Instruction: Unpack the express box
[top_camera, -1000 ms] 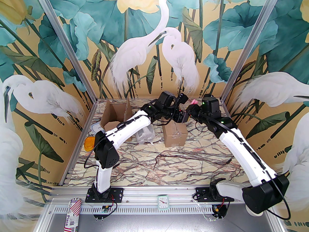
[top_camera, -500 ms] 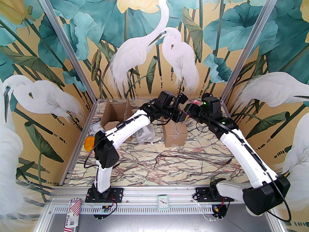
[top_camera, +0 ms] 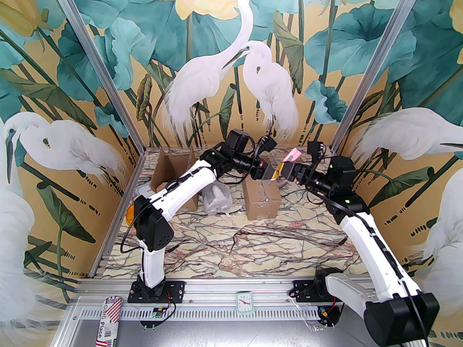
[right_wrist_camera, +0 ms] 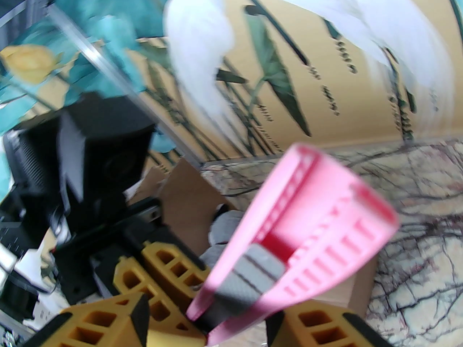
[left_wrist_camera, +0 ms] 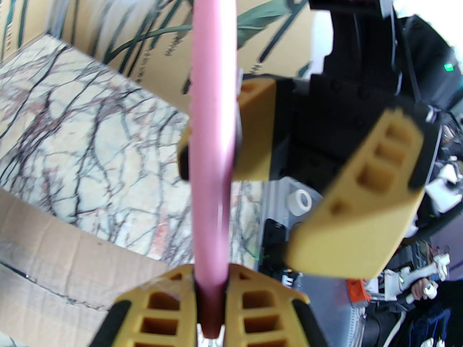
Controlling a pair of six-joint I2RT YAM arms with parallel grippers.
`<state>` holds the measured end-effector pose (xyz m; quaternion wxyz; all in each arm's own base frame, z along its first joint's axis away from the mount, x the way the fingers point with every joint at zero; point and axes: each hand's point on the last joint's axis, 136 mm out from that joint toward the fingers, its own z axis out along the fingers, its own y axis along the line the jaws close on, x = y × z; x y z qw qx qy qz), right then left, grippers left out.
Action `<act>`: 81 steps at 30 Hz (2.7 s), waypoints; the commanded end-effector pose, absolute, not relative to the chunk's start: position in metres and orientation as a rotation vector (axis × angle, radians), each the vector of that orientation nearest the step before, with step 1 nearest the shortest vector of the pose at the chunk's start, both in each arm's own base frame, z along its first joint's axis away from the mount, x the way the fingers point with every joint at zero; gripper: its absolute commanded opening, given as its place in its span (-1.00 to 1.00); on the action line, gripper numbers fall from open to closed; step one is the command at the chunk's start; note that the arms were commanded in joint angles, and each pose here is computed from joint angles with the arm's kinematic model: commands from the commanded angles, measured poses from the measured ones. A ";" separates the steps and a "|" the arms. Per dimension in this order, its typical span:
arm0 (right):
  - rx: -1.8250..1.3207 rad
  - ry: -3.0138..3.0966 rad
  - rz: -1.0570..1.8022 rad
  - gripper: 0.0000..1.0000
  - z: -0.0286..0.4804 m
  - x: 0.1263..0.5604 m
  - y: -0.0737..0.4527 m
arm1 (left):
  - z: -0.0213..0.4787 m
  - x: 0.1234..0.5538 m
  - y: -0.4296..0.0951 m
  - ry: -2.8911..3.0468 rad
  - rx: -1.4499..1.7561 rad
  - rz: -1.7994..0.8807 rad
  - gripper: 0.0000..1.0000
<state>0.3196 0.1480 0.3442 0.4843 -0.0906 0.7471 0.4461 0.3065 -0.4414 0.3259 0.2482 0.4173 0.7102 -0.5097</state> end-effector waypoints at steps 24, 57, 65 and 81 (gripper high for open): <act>-0.531 1.588 1.222 -0.46 0.371 0.292 0.166 | 0.350 0.252 -0.431 1.805 1.354 -1.689 -1.00; 0.084 2.187 0.082 -0.91 0.222 0.418 0.034 | 0.228 0.367 -0.338 2.333 0.461 -1.201 0.99; -0.131 2.365 0.107 -0.95 0.158 0.436 0.091 | 0.200 0.331 -0.371 2.411 0.600 -1.291 0.99; -0.212 2.425 0.211 -0.94 0.149 0.384 0.115 | 0.198 0.271 -0.400 2.454 0.775 -1.360 0.99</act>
